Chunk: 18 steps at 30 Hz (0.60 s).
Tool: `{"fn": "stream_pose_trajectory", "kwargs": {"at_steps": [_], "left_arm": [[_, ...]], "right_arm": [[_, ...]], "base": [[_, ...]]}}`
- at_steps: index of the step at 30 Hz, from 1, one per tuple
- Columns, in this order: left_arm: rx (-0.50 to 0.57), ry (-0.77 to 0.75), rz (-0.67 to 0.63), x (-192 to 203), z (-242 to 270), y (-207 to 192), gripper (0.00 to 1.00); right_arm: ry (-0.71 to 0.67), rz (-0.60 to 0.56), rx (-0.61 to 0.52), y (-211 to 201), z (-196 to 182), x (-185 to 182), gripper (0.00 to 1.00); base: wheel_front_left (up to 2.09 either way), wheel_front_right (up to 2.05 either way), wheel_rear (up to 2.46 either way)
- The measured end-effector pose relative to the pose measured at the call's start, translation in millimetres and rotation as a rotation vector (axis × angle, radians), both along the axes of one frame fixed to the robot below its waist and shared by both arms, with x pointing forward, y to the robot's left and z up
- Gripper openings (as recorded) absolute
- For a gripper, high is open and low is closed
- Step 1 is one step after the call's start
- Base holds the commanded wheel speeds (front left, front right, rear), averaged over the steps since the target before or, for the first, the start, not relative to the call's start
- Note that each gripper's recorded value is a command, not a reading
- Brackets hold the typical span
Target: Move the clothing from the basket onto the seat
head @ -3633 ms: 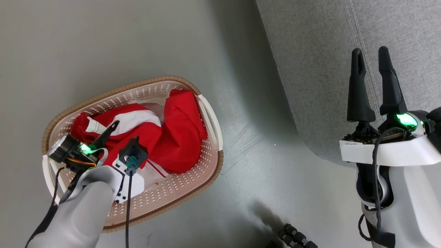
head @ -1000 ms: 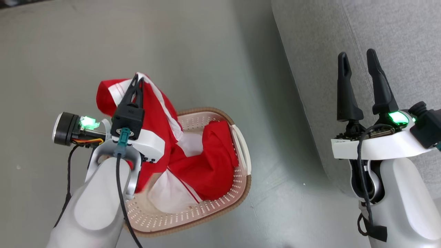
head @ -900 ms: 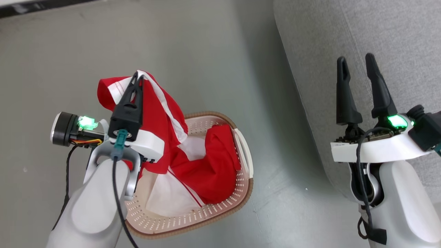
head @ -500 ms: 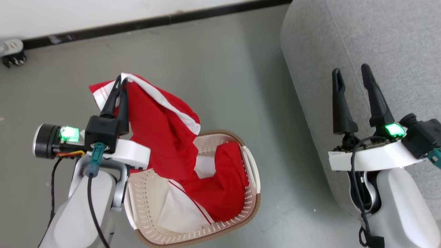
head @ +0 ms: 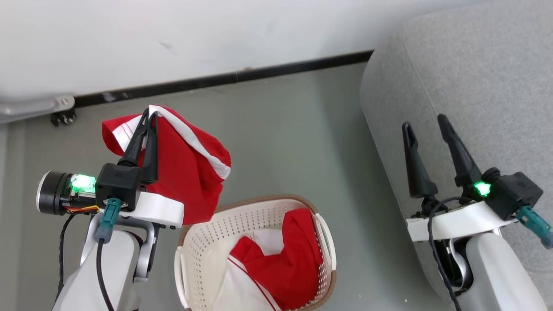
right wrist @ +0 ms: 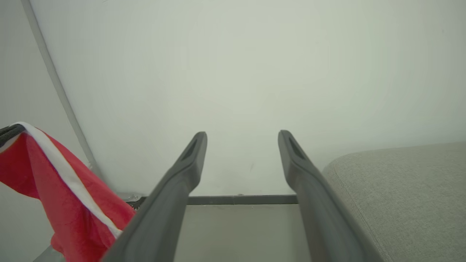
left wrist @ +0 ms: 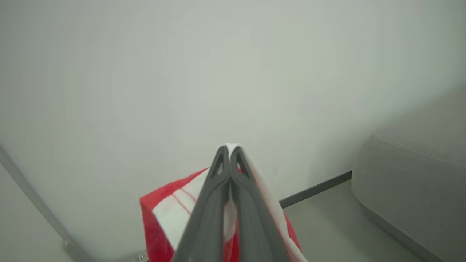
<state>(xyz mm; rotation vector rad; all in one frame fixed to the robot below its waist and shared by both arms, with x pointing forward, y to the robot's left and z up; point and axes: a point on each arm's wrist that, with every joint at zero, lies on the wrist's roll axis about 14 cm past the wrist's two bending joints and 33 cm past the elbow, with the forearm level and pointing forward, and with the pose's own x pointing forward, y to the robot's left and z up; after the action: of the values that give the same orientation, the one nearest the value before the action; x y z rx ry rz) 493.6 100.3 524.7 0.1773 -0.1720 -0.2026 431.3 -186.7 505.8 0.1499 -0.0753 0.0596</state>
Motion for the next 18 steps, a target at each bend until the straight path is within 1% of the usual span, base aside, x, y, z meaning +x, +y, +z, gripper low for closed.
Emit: {"fn": "stream_pose_trajectory", "kwargs": {"at_steps": [4, 9, 12, 18], "left_arm": [[-0.005, -0.055, -0.019, -8, 24, -1, 0.0], [0.015, -0.132, -0.061, -22, 55, -4, 0.0], [0.022, -0.16, -0.079, -27, 65, -8, 0.0], [0.033, -0.219, -0.144, -43, 89, -21, 0.0]], "right_arm": [[-0.007, 0.029, -0.029, 5, 5, -9, 1.0], [-0.002, 0.08, -0.081, 15, 5, -24, 1.0], [0.0, 0.102, -0.099, 19, 5, -28, 1.0], [-0.011, 0.192, -0.172, 40, 9, -39, 1.0]], "base": [[0.0, 0.0, 0.0], [0.0, 0.0, 0.0], [0.0, 0.0, 0.0], [0.0, 0.0, 0.0]]}}
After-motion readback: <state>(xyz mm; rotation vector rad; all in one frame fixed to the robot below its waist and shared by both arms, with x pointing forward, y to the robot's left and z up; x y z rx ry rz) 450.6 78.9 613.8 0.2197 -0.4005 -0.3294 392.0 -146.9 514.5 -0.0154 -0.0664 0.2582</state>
